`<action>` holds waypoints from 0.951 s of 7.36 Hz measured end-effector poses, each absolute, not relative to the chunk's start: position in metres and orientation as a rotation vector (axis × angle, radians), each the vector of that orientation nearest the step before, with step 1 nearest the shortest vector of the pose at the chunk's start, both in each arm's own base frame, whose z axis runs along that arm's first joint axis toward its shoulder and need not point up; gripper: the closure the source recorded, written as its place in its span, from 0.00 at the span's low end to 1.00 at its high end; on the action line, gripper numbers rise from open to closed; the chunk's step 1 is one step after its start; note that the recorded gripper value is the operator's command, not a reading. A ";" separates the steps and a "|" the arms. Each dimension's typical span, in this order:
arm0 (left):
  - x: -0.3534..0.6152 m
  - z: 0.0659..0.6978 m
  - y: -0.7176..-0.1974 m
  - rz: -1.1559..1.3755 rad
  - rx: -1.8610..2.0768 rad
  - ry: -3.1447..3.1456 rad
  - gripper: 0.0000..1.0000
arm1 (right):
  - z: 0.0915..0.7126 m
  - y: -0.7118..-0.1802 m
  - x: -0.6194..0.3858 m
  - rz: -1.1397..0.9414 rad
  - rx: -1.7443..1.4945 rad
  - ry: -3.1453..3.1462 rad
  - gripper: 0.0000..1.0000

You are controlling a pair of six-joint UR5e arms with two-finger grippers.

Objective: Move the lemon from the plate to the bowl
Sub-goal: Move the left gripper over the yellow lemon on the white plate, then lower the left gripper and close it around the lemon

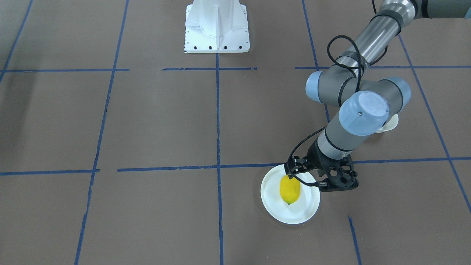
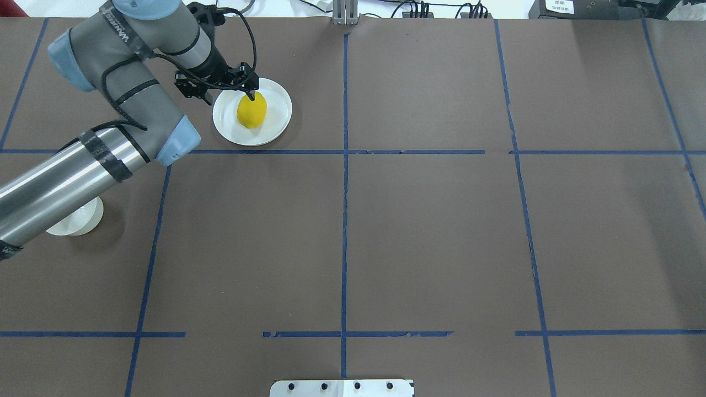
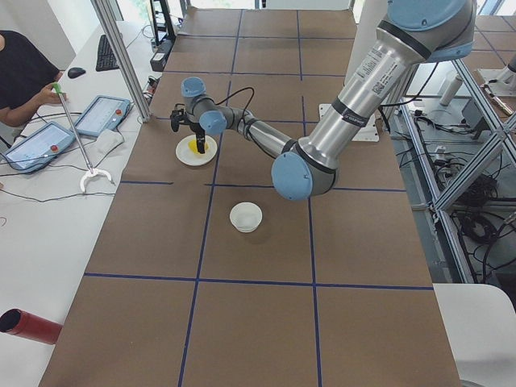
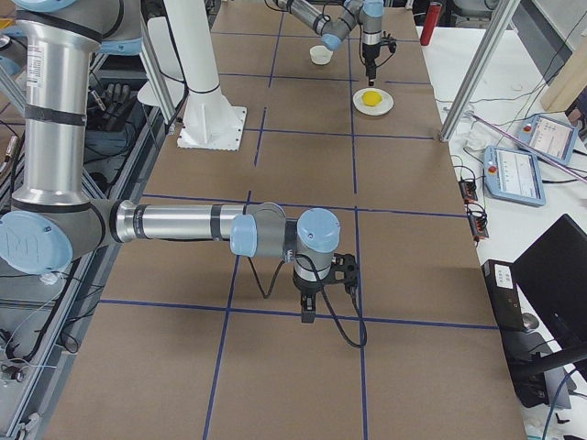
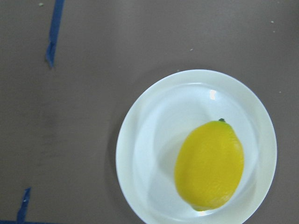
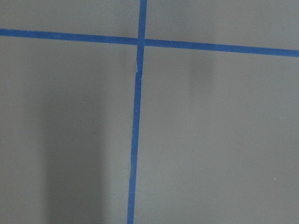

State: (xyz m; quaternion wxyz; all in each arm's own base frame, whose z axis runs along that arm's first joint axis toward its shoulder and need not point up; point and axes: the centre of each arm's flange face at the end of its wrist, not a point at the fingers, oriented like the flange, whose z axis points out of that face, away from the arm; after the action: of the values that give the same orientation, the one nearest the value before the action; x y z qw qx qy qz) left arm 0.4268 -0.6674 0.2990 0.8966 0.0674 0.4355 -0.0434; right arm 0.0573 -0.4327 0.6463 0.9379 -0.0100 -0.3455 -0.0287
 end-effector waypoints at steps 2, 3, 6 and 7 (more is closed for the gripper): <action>0.452 0.298 -0.673 -0.032 0.223 0.855 0.01 | 0.646 -0.433 0.057 -0.059 -0.021 -0.706 0.00; 0.465 0.301 -0.671 -0.017 0.254 0.836 0.01 | 0.646 -0.433 0.057 -0.059 -0.021 -0.706 0.00; 0.490 0.318 -0.662 0.006 0.277 0.830 0.04 | 0.646 -0.433 0.057 -0.059 -0.020 -0.706 0.00; 0.493 0.321 -0.661 0.009 0.278 0.831 0.06 | 0.646 -0.433 0.057 -0.059 -0.020 -0.706 0.00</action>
State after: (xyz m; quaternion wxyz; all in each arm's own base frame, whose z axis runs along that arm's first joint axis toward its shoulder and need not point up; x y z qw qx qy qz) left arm 0.4927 -0.6614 0.3212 0.9054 0.1346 0.4025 0.0041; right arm 0.0573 -0.4327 0.6463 0.9379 -0.0100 -0.3455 -0.0287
